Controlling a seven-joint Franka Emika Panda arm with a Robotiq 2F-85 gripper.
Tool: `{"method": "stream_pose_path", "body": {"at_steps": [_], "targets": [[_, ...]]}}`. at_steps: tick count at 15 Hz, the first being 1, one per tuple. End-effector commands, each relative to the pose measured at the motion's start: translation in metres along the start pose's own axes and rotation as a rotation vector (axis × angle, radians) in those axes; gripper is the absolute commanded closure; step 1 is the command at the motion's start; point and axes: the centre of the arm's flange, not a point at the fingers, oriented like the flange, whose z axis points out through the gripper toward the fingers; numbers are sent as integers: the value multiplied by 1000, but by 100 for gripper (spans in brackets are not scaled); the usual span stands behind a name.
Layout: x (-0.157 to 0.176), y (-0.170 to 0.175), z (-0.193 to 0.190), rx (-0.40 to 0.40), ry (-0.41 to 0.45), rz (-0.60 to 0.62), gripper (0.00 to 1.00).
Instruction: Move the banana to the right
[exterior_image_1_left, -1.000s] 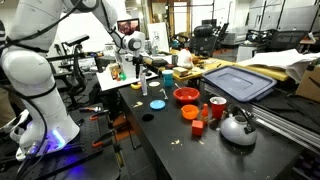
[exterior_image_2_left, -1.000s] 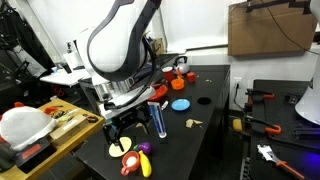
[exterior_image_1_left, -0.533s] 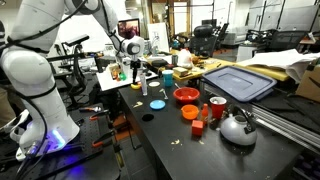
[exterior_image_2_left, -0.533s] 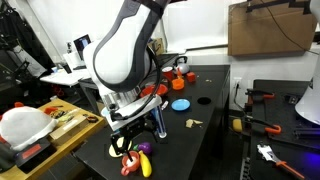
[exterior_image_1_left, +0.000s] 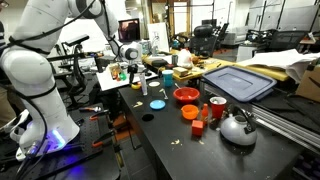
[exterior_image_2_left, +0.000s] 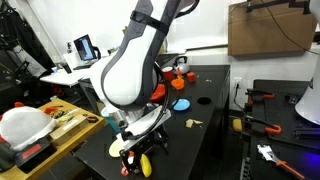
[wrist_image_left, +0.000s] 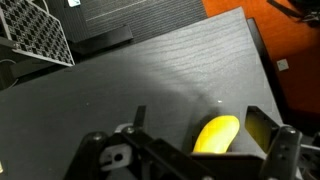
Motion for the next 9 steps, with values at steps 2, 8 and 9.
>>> {"method": "stream_pose_path", "body": {"at_steps": [2, 8, 9], "targets": [[-12, -13, 8, 18, 3, -27, 0], [-2, -23, 6, 38, 36, -6, 0], [1, -24, 6, 41, 45, -1, 0]]}}
